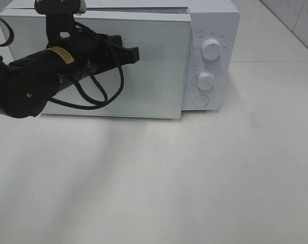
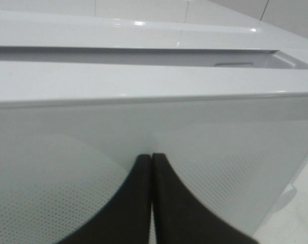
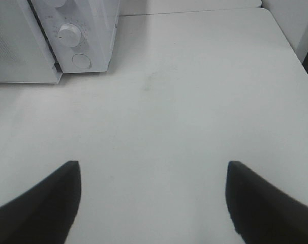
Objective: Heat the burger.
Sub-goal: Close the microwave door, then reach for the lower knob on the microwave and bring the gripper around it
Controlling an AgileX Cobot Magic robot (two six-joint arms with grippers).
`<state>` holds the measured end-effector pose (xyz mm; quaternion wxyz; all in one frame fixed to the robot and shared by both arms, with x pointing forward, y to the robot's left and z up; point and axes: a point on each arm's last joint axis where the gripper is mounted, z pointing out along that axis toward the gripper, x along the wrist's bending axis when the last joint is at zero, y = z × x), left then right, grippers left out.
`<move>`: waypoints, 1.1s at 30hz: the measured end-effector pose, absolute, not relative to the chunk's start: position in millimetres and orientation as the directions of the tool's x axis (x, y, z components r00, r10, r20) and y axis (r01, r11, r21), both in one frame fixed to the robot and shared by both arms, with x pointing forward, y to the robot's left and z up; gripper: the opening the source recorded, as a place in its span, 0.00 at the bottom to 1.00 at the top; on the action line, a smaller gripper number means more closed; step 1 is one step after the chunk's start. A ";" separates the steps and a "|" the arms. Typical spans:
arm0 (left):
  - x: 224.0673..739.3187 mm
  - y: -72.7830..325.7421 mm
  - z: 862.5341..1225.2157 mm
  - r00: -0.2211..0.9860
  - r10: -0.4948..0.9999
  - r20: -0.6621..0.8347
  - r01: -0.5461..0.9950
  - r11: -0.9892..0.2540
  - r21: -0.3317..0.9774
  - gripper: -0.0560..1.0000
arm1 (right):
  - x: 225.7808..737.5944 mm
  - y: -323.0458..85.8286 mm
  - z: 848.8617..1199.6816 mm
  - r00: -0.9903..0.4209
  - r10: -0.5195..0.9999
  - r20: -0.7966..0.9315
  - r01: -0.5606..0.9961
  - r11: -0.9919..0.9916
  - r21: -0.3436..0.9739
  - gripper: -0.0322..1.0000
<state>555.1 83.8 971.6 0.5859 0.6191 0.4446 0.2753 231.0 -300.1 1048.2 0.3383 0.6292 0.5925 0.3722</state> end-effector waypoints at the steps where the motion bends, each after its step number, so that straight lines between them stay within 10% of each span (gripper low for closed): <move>1: 555.1 83.8 971.6 0.453 0.873 -0.180 0.228 0.082 0.970 0.05 | 231.0 -300.1 1048.2 0.021 0.998 0.067 0.494 -0.069 0.867 0.76; 33: 568.3 56.5 999.8 0.515 0.845 -0.146 0.503 -0.160 0.849 0.05 | 231.0 -300.1 1048.2 0.021 0.998 0.067 0.494 -0.069 0.867 0.76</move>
